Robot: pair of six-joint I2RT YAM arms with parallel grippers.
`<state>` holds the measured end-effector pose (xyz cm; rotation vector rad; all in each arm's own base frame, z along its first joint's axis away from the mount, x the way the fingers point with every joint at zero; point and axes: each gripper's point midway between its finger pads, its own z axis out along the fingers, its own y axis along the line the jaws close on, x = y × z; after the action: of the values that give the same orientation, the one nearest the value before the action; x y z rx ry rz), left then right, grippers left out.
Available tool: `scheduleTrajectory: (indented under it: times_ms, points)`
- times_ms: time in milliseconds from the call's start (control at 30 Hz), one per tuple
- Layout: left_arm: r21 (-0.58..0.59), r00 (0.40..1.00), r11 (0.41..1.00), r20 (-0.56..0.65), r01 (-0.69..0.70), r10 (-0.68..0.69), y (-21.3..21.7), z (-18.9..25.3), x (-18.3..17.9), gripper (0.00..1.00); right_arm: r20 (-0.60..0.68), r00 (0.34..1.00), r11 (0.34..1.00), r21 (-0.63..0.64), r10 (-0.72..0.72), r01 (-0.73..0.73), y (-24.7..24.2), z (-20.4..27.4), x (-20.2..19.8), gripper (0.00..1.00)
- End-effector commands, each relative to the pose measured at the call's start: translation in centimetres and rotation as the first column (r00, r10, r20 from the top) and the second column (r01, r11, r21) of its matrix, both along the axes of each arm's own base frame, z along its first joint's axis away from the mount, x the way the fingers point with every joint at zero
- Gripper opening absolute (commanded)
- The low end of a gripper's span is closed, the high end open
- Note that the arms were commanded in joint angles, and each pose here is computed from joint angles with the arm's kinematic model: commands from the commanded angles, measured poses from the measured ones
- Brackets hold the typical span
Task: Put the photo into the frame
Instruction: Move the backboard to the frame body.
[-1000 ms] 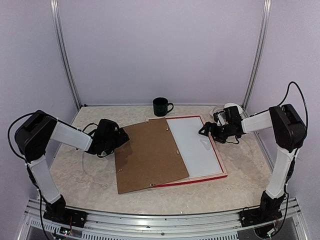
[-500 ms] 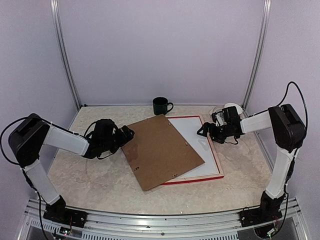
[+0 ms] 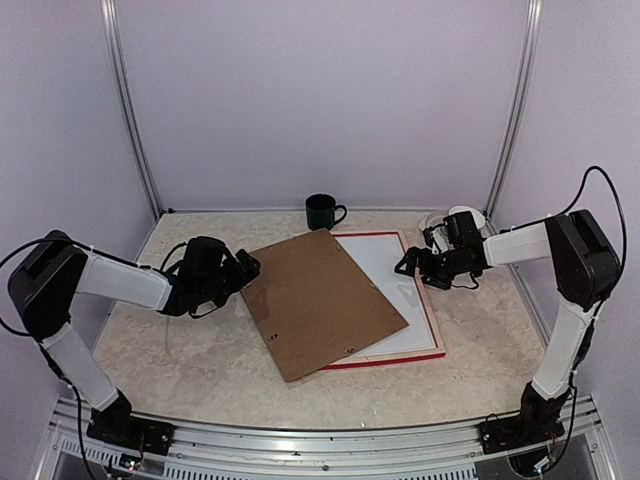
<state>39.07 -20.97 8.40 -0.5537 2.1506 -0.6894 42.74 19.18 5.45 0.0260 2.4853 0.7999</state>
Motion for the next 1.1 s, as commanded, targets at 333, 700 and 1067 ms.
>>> scheduleTrajectory:
  times_ms: [333, 700, 1067]
  points:
    - [-0.004, 0.996, 0.997, -0.017, -0.082, 0.082, 2.3, 0.7, -1.7, 0.99, 0.101, 0.981, 0.986, 0.014, 0.166, -0.168, 2.9, 6.7, -3.1, 0.97]
    - [-0.018, 0.997, 0.998, -0.055, -0.063, 0.062, 1.8, -2.0, -1.7, 0.95, -0.025, 0.954, 0.953, 0.074, 0.297, -0.295, 5.9, 2.2, -6.9, 0.90]
    - [-0.015, 0.996, 0.998, -0.062, -0.065, 0.064, 1.6, -2.9, -1.4, 0.88, -0.078, 0.937, 0.938, 0.099, 0.340, -0.332, 6.4, -0.4, -7.6, 0.82]
